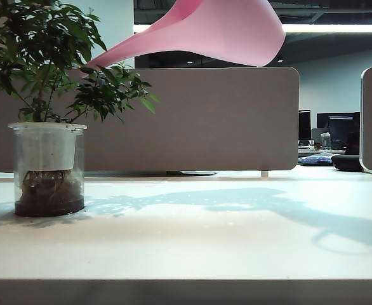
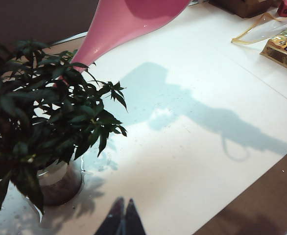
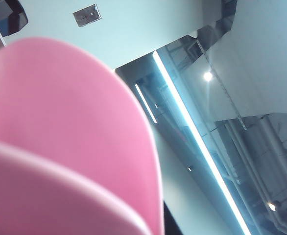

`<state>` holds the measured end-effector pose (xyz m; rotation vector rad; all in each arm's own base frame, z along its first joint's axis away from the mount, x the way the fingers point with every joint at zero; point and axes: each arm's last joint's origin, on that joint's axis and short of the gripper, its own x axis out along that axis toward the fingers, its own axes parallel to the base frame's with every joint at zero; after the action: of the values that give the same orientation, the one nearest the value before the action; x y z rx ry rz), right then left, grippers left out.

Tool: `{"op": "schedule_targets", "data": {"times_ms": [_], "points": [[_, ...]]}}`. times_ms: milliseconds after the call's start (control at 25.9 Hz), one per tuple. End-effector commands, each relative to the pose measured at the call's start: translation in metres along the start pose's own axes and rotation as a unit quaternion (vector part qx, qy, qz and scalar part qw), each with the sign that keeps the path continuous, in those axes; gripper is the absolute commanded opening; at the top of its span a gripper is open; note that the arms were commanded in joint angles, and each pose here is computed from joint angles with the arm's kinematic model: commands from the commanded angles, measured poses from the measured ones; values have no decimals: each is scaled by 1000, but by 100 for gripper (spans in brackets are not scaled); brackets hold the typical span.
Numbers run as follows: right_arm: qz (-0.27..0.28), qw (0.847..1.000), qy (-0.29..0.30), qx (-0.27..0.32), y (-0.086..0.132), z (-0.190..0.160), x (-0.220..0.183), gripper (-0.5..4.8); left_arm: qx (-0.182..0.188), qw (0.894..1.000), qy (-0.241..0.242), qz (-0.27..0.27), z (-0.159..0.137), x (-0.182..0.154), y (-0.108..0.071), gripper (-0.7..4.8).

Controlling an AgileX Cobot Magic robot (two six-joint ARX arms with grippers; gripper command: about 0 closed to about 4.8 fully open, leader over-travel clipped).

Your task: Pick up the watering can from the table, water the potted plant, and put the can back.

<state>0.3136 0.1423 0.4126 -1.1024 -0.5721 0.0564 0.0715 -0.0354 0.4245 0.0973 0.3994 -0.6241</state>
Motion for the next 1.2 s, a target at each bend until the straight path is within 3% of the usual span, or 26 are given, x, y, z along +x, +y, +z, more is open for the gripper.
{"op": "schedule_targets", "data": {"times_ms": [39, 232, 425, 580, 696, 889, 1005, 1082, 1121, 1198], "points": [[-28, 1000, -12, 3, -12, 5, -1, 86, 2, 1000, -7, -1, 1, -1, 0, -5], [4, 1000, 6, 14, -6, 2, -1, 85, 2, 1000, -7, -1, 1, -1, 0, -5], [19, 990, 62, 129, -4, -18, 0, 85, 2, 1000, -8, -1, 1, -1, 0, -5], [1, 980, 98, 171, -10, -37, -1, 85, 2, 1000, -11, -1, 1, -3, -1, -5], [1, 964, 138, 229, -13, -59, -3, 85, 1, 1000, -11, -1, 1, -4, -1, -5], [5, 913, 184, 363, -11, -89, -7, 85, 1, 1000, -11, -1, 1, -4, -1, -5], [23, 874, 207, 440, -2, -107, -9, 85, 1, 1000, -12, -1, 1, -4, -1, -5], [30, 851, 212, 479, 6, -116, -11, 85, 1, 1000, -12, 0, 1, -4, -1, -5], [39, 831, 221, 509, 16, -125, -15, 85, 1, 1000, -12, 0, 1, -4, -1, -5], [60, 808, 235, 537, 37, -134, -21, 85, 1, 1000, -12, 1, 1, -4, -1, -5]]}}
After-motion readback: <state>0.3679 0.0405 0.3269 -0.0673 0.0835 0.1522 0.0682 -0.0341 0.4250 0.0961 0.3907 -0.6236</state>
